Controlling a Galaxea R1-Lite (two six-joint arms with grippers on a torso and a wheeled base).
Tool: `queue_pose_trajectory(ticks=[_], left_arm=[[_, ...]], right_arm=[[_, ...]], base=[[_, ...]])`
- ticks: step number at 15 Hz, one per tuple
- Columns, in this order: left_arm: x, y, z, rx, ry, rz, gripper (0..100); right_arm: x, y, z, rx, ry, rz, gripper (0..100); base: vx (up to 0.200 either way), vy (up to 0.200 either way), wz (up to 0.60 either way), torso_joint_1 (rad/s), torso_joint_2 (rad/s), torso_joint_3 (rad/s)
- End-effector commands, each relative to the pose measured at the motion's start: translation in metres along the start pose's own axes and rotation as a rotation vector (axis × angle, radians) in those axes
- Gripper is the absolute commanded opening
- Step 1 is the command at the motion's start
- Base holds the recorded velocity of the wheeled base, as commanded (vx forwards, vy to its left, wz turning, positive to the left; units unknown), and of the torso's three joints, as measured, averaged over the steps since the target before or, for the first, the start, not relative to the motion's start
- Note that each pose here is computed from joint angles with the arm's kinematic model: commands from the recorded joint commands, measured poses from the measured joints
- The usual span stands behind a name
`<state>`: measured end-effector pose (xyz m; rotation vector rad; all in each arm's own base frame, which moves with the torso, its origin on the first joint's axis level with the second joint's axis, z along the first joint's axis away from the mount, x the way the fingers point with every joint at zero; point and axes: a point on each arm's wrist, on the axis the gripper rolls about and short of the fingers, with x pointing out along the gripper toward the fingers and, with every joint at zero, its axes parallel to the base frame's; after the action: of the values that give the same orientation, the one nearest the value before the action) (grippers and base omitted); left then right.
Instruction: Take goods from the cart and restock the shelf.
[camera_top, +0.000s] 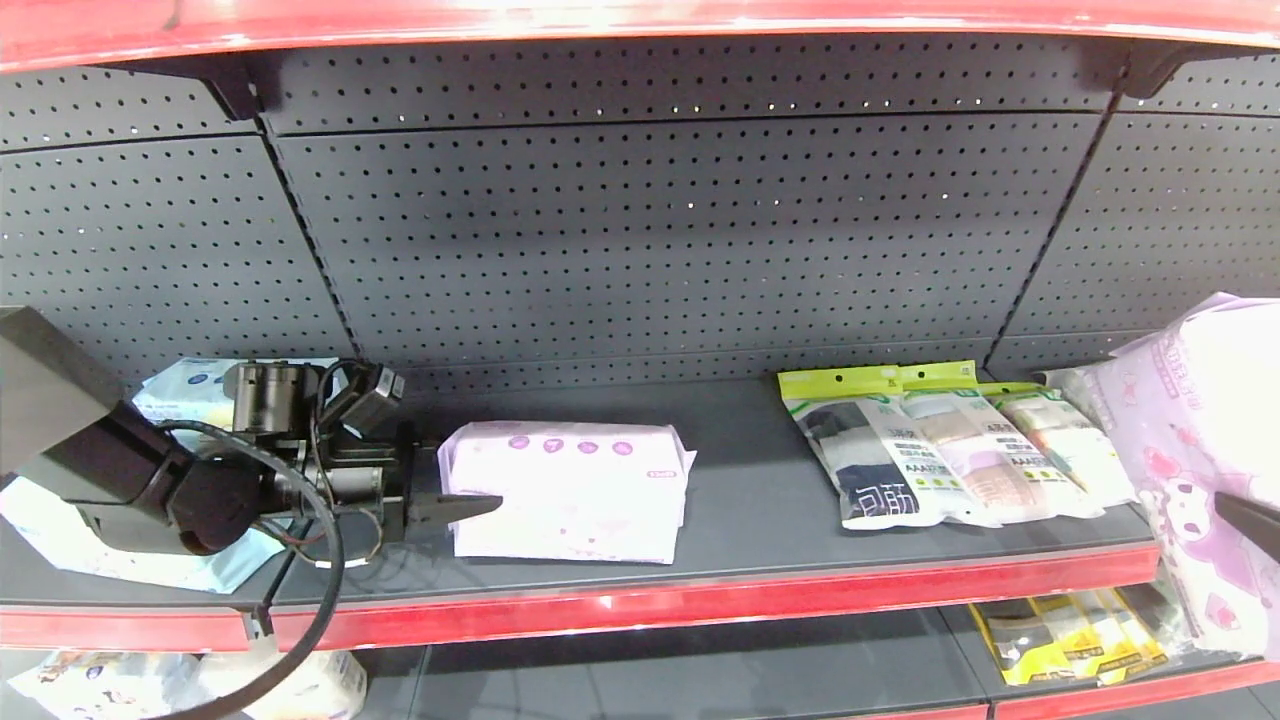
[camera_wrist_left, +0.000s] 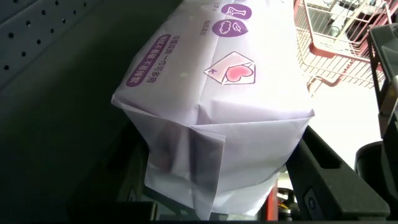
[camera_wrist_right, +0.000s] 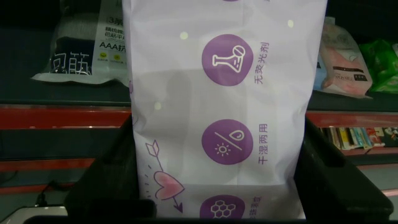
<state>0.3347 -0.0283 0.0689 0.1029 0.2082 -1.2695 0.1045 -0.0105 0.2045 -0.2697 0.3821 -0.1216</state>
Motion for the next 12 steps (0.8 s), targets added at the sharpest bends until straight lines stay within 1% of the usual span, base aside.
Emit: queue_pose_trajectory(ticks=[1, 2, 4, 8, 12], left_arm=[[-0.001, -0.004, -0.001, -0.003, 0.001, 0.0, 0], [-0.001, -0.004, -0.002, 0.002, 0.0, 0.0, 0], [-0.001, -0.007, -0.005, -0.006, 0.004, -0.002, 0], [-0.001, -0.008, -0.008, 0.006, 0.009, -0.004, 0], [0.0, -0.009, -0.016, -0.015, 0.03, 0.009, 0]], right_arm=[[0.0, 0.0, 0.0, -0.001, -0.002, 0.0, 0], [-0.001, 0.0, 0.0, 0.001, -0.005, -0.001, 0], [-0.001, 0.0, 0.0, 0.001, -0.005, -0.001, 0], [-0.001, 0.0, 0.0, 0.001, -0.006, -0.002, 0], [-0.001, 0.0, 0.0, 0.0, -0.003, -0.001, 0]], base=[[0.0, 0.0, 0.0, 0.0, 0.0, 0.0], [0.0, 0.0, 0.0, 0.0, 0.0, 0.0], [0.0, 0.0, 0.0, 0.0, 0.0, 0.0], [0.0, 0.0, 0.0, 0.0, 0.0, 0.0], [0.0, 0.0, 0.0, 0.0, 0.0, 0.0]])
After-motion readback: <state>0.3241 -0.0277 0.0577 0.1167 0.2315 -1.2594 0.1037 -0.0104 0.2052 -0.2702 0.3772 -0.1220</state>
